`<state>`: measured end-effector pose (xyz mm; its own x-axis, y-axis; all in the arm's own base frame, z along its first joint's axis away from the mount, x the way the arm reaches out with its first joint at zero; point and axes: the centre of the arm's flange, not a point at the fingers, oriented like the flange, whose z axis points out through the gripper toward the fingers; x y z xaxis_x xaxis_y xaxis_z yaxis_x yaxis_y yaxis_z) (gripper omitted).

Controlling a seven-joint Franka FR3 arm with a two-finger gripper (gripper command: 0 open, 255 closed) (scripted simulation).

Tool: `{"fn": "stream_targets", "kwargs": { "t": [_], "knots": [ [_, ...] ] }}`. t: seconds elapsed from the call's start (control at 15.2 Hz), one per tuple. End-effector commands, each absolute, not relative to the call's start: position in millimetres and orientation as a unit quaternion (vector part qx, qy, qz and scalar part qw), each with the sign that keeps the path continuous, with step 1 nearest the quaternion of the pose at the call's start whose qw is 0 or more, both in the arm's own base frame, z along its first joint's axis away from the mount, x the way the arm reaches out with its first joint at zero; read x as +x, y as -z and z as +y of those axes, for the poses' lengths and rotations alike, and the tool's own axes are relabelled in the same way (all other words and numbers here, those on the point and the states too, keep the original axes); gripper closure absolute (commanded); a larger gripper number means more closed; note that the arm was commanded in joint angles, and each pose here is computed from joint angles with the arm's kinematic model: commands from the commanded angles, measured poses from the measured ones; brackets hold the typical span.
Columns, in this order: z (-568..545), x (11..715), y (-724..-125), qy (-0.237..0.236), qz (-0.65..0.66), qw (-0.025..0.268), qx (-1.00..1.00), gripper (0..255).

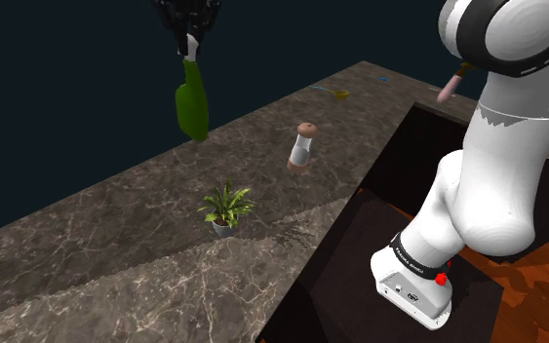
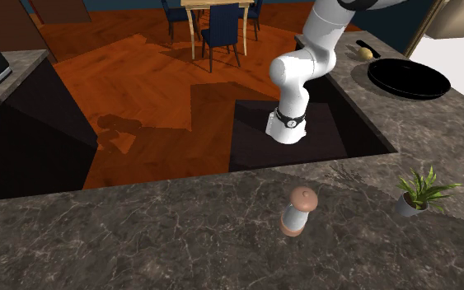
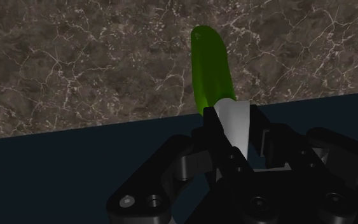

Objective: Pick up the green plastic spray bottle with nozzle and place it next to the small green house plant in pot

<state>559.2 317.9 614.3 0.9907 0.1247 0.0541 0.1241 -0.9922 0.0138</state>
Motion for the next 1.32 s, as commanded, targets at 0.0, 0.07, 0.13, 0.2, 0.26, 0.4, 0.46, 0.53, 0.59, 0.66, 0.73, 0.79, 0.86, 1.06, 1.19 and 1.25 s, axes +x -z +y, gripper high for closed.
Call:
{"fn": "stream_targets", "kwargs": {
  "t": [0.0, 0.07, 0.13, 0.2, 0.26, 0.4, 0.46, 0.53, 0.59, 0.66, 0.73, 0.79, 0.86, 1.06, 1.19, 1.25],
  "knots": [
    [317.4, 559.4, -603.7, -0.028, 0.062, 0.005, 0.998, 255],
    [317.4, 559.4, -598.4, -0.028, 0.062, 0.005, 0.998, 255],
    [317.4, 559.4, -593.1, -0.028, 0.062, 0.005, 0.998, 255],
    [317.4, 559.4, -587.8, -0.028, 0.062, 0.005, 0.998, 255],
    [317.4, 559.4, -582.5, -0.028, 0.062, 0.005, 0.998, 255],
    [317.4, 559.4, -572.0, -0.028, 0.062, 0.005, 0.998, 255],
    [317.4, 559.4, -566.7, -0.028, 0.062, 0.005, 0.998, 255],
    [317.4, 559.4, -561.4, -0.028, 0.062, 0.005, 0.998, 255],
    [317.4, 559.4, -556.1, -0.028, 0.062, 0.005, 0.998, 255],
    [317.4, 559.4, -550.9, -0.028, 0.062, 0.005, 0.998, 255],
    [317.4, 559.4, -545.6, -0.028, 0.062, 0.005, 0.998, 255],
    [317.4, 559.4, -540.3, -0.028, 0.062, 0.005, 0.998, 255],
    [317.4, 559.4, -535.0, -0.028, 0.062, 0.005, 0.998, 255],
    [317.4, 559.4, -519.2, -0.028, 0.062, 0.005, 0.998, 255],
    [317.4, 559.4, -508.6, -0.028, 0.062, 0.005, 0.998, 255],
    [317.4, 559.4, -503.4, -0.028, 0.062, 0.005, 0.998, 255]
  ]
}}
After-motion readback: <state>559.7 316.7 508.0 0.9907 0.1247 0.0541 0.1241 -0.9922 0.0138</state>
